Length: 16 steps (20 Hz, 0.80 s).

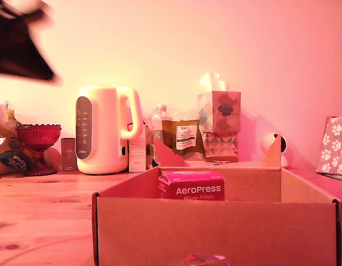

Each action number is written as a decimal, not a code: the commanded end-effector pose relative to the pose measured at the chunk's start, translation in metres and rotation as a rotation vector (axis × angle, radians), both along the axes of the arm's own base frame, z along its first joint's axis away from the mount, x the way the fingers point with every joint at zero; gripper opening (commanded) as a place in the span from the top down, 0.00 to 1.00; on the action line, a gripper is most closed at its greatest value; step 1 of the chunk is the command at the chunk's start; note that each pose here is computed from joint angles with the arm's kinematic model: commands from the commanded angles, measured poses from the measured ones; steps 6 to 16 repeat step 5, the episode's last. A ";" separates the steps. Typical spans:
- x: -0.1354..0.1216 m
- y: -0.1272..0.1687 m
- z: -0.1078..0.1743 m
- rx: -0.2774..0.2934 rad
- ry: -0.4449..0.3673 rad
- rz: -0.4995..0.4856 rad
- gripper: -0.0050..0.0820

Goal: Pick the red carton of coffee filters and place it in the cardboard box

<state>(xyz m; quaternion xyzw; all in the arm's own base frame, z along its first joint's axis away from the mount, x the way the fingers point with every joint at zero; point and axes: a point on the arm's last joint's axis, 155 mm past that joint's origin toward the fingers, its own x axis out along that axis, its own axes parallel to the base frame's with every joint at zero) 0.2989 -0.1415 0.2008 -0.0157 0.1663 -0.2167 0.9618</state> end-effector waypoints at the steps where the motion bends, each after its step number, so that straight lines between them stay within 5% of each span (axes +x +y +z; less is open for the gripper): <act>1: -0.006 0.014 0.004 -0.011 -0.012 0.035 0.96; 16: -0.019 0.030 0.017 -0.027 -0.043 0.068 0.96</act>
